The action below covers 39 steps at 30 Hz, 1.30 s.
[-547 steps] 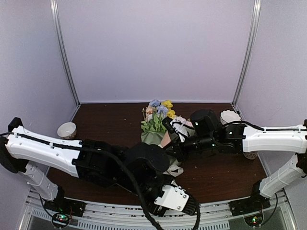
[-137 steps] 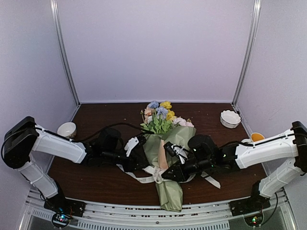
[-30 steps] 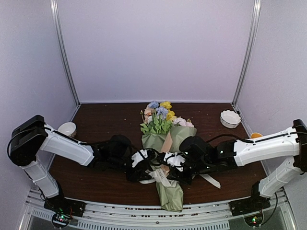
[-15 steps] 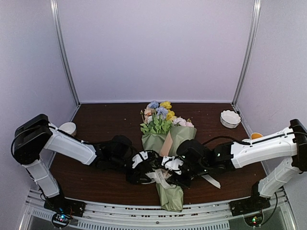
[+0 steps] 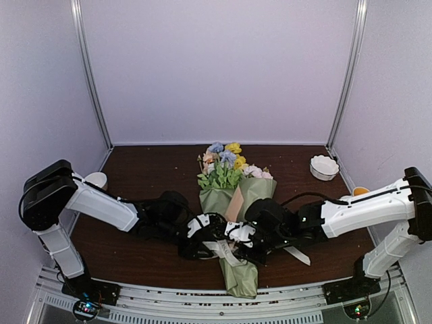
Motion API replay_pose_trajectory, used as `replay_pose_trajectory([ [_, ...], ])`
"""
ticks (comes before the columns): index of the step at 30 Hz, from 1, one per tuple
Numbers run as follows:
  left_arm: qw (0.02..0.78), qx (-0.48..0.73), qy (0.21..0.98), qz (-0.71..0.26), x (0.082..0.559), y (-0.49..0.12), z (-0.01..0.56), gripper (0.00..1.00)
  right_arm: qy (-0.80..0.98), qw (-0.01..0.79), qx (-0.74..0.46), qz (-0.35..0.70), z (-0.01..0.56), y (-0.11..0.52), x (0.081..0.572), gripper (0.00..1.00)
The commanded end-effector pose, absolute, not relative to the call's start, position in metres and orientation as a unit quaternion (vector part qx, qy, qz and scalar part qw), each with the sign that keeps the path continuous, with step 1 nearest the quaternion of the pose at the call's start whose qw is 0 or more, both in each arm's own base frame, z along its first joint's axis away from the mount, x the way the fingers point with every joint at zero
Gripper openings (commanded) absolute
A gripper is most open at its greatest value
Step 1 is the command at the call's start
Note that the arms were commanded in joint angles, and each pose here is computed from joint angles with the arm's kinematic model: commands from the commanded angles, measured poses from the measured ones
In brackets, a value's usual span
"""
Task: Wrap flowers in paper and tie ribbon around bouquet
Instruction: Tie the half-tied ribbon around the folded bouquet.
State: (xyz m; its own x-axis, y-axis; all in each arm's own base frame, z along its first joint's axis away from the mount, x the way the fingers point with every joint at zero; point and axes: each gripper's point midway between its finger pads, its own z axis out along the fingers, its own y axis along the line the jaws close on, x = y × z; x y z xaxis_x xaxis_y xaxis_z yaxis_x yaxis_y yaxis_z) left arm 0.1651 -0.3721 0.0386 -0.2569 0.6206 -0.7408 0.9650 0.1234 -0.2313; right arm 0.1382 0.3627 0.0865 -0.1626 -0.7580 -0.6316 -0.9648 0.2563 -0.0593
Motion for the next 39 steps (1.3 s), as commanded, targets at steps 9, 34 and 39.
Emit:
replay_pose_trajectory([
  [9, 0.258, 0.557, 0.697, -0.37, 0.169, -0.378, 0.049, 0.17, 0.715, 0.334, -0.597, 0.146, 0.113, 0.38, 0.139, 0.3],
  [34, 0.249, 0.552, 0.713, -0.355, 0.174, -0.369, 0.045, 0.11, 0.737, 0.338, -0.563, 0.161, 0.13, 0.369, 0.137, 0.02],
  [39, 0.247, 0.551, 0.712, -0.358, 0.173, -0.37, 0.047, 0.01, 0.749, 0.353, -0.539, 0.154, 0.139, 0.363, 0.144, 0.0],
])
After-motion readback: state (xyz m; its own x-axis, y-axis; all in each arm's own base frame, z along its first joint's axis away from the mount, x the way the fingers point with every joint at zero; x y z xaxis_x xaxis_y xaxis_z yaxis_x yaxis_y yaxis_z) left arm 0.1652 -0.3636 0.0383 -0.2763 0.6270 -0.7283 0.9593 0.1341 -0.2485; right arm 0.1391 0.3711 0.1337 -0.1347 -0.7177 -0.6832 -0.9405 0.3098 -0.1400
